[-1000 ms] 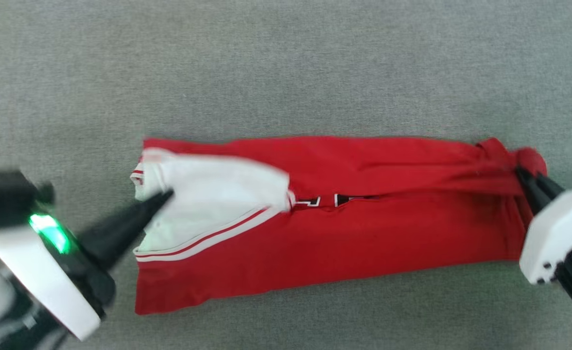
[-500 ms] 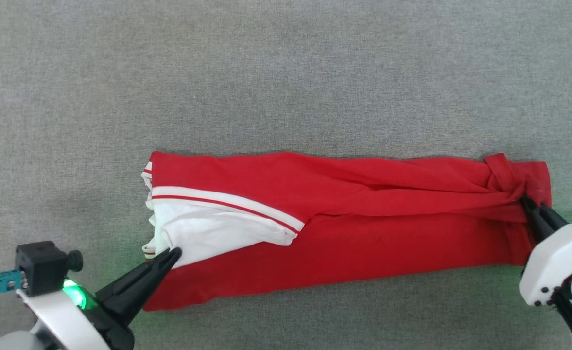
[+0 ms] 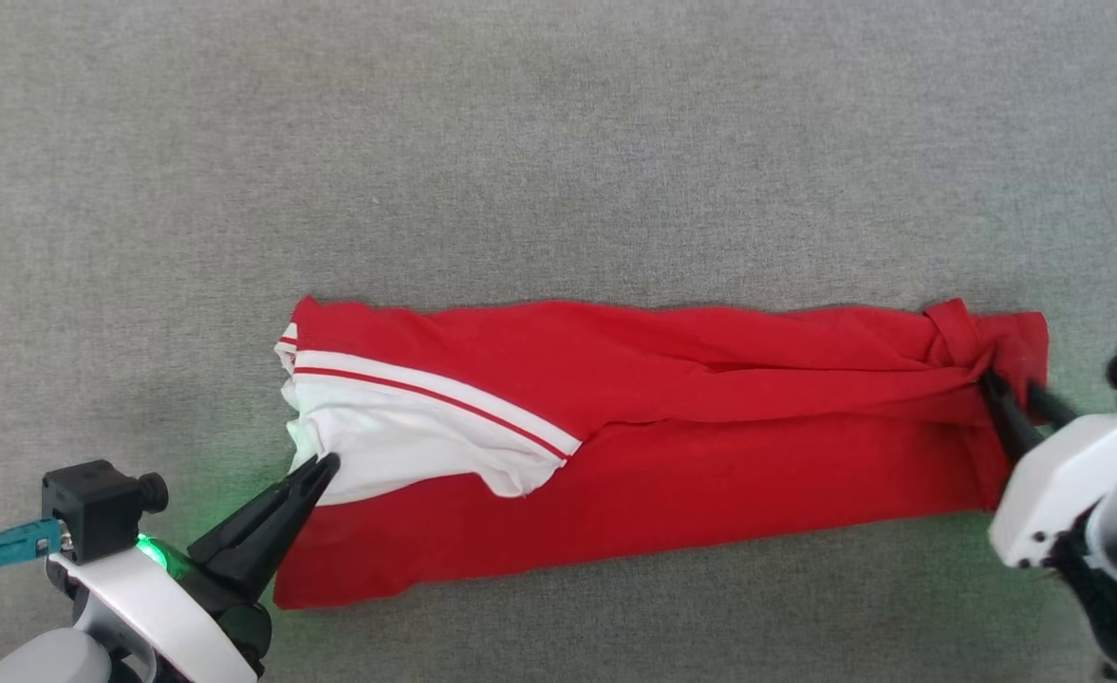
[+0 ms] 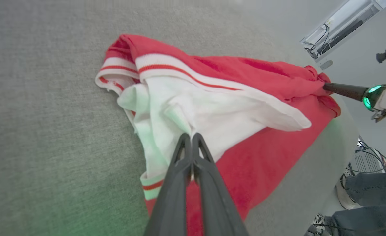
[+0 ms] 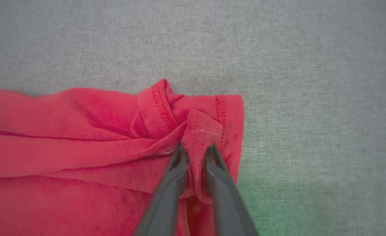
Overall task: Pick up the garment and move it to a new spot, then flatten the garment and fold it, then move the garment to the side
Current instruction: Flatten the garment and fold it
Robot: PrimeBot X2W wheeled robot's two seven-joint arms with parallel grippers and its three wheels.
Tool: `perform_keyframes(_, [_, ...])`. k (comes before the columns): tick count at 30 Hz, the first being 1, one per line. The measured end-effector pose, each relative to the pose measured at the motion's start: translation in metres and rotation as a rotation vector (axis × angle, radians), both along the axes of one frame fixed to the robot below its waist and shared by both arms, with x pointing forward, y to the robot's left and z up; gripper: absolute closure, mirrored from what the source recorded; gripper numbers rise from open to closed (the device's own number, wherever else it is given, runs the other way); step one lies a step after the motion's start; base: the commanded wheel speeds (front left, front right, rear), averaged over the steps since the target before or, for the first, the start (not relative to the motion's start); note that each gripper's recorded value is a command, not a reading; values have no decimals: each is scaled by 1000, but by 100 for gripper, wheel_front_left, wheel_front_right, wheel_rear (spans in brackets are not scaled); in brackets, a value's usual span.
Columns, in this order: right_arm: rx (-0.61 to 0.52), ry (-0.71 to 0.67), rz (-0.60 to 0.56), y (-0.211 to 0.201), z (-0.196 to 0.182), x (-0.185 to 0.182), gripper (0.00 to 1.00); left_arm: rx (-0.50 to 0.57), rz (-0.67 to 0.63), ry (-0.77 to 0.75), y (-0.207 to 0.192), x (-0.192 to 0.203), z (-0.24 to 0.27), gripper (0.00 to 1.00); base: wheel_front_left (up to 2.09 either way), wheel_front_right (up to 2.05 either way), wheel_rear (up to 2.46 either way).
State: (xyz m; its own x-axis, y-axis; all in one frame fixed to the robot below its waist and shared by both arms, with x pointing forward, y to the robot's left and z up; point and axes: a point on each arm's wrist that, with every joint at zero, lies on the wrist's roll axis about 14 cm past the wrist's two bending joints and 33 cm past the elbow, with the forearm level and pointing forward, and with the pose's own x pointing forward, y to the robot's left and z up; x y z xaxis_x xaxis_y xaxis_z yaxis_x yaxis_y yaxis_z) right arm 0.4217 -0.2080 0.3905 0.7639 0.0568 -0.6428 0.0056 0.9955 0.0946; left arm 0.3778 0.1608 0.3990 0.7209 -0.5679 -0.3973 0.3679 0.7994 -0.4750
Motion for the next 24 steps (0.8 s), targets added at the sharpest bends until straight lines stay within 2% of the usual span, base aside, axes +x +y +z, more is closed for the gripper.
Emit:
perform_keyframes(5, [0,-23,-28,-15,16,3,0,-19,42,-73,3,5,19,0,0,0,0])
perform_keyframes(9, [22,8,-37,-17,17,2,0,-32,142,-125,19,12,32,0,0,0,0])
perform_keyframes(14, [79,155,-17,-6,-3,-10,0,18,291,-180,50,16,32,0,0,0,0])
perform_keyframes(18, [91,197,-13,-3,-9,-10,0,46,388,-217,69,18,33,0,0,0,0])
perform_keyframes(24, [95,247,1,2,-16,-8,0,153,436,-306,88,16,43,0,0,0,0])
